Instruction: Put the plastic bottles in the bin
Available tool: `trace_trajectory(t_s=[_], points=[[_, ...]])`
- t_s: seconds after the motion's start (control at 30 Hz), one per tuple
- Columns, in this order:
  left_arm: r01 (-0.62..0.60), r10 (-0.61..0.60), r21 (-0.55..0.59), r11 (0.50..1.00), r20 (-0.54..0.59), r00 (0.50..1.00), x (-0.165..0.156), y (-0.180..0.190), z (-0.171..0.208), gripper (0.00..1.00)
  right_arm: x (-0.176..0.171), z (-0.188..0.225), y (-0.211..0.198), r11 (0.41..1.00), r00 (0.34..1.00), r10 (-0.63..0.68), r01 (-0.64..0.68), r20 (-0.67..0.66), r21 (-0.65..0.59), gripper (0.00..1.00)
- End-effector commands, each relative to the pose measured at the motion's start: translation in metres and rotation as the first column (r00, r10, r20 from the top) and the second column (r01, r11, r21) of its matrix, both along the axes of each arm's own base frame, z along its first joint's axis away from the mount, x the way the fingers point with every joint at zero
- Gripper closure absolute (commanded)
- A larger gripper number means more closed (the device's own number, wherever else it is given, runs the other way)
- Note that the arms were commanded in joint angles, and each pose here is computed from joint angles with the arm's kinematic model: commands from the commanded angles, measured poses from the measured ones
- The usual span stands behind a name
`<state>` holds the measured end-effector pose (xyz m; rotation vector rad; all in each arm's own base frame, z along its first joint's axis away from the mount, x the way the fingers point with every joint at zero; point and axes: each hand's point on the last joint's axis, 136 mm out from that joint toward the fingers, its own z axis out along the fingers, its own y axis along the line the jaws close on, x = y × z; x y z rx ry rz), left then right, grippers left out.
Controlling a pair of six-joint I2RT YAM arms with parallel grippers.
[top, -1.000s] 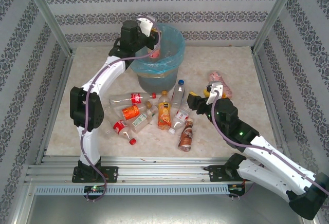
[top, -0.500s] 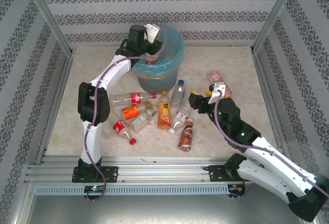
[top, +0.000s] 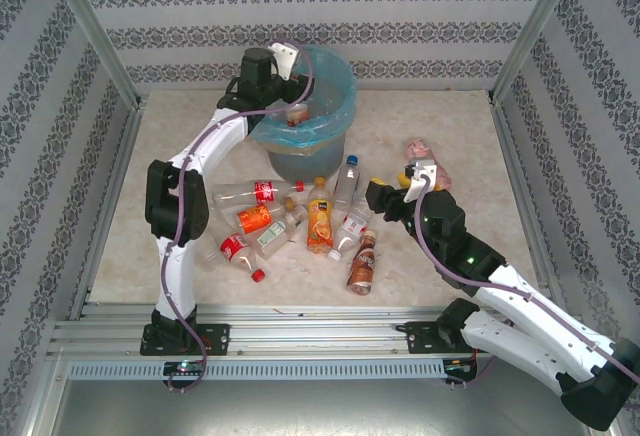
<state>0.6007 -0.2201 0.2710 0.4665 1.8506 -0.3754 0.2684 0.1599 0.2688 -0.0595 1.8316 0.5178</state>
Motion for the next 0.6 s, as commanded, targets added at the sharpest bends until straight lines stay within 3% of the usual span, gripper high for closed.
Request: trace_trajectory(t_s=[0.0,0.2,0.57], points=[[0.019,-0.016,-0.078,0.997,0.035,0.999,-0.006,0.003,0.025,0.33,0.001,0.003,-0.002,0.999,1.000,-0.008,0.009,-0.005,0.033,0.31],[0.079,-0.062,-0.149,0.986,0.120,0.991,-0.025,-0.002,0.081,0.33,0.005,0.004,0.002,0.999,1.000,-0.004,0.004,-0.011,0.035,0.31],[0.111,-0.068,-0.217,0.970,0.198,0.978,-0.048,0.001,0.146,0.33,0.010,0.008,0.008,0.999,1.000,0.005,-0.004,-0.026,0.039,0.31]])
